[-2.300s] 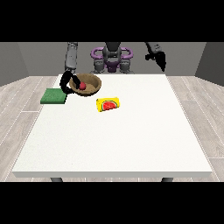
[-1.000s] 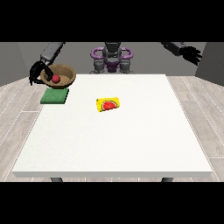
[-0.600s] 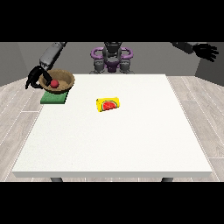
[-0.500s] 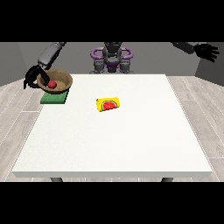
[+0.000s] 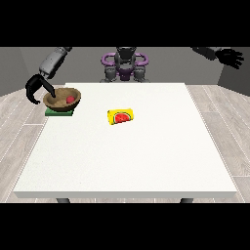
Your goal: Pick the cup and pour the ball into the bowl, then pick the bowl and place it on the pad
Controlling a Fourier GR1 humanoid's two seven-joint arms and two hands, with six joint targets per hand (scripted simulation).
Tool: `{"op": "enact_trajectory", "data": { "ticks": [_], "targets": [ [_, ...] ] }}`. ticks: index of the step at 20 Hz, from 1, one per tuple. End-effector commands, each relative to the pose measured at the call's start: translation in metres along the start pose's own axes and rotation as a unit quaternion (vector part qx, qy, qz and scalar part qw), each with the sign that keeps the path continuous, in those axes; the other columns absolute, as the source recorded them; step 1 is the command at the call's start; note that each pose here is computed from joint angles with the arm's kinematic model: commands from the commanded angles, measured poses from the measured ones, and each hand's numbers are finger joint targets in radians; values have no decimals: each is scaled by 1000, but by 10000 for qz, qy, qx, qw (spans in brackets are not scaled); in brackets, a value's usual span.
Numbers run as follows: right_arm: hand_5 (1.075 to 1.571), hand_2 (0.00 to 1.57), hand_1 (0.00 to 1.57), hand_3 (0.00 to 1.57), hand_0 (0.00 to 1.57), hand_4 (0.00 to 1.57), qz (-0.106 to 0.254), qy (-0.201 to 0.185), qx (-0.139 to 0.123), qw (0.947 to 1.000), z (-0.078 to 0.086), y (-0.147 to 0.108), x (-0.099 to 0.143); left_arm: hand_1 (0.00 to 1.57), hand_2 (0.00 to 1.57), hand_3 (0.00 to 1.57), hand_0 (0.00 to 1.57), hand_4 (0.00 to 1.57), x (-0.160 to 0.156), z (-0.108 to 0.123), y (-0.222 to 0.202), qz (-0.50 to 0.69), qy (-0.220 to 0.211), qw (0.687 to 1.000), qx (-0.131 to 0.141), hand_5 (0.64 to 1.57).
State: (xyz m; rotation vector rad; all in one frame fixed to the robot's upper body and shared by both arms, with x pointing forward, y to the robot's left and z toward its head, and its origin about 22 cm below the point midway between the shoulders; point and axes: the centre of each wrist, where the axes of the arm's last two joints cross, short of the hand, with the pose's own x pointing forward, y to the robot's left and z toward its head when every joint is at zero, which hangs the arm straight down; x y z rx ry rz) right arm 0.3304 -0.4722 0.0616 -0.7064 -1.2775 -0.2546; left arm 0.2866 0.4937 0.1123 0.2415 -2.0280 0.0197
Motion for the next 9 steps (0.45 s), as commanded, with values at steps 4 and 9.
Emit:
{"op": "enact_trajectory", "data": {
  "ticks": [4,9],
  "targets": [
    [1359,0,0,0,0,0,232,424,28,9988,-6,-9,0,0,0,0,0,902,-8,-11,-99,387,453,9948,-824,1559],
    [1434,0,0,0,0,476,124,100,1296,9914,1,65,54,0,0,0,0,902,-51,19,-93,109,1644,9855,-399,1559]
  ]
}}
